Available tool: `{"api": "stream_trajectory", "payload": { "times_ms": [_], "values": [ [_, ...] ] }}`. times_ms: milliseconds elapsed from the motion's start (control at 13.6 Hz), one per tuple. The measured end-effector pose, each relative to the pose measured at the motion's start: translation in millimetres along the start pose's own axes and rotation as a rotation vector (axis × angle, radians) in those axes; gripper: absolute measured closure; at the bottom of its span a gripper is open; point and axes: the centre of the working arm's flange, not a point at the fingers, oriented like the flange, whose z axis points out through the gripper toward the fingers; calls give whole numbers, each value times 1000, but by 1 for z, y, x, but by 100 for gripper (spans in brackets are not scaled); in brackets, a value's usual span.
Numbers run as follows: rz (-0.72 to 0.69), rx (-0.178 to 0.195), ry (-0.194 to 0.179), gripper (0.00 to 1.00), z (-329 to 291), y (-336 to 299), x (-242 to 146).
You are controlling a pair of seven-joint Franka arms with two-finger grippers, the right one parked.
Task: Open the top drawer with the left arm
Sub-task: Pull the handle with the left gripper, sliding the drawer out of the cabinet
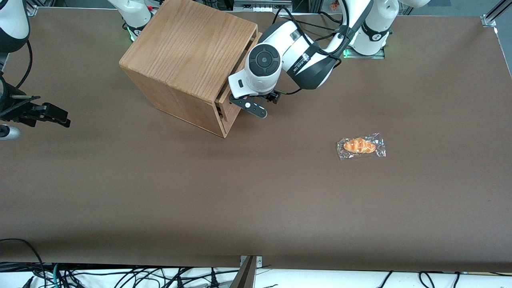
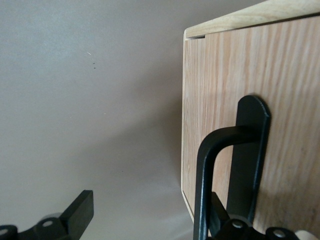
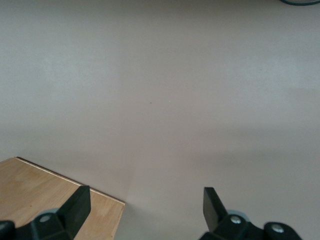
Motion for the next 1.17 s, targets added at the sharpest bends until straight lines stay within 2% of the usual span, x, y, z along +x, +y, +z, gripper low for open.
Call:
{"api": "stream_trajectory", "payload": {
  "times_ms": [587,1173],
  "values": [
    [-10,0,-34,3,-6,-30,4],
    [-7,-5,-40,4,-12,-52,8]
  ]
}}
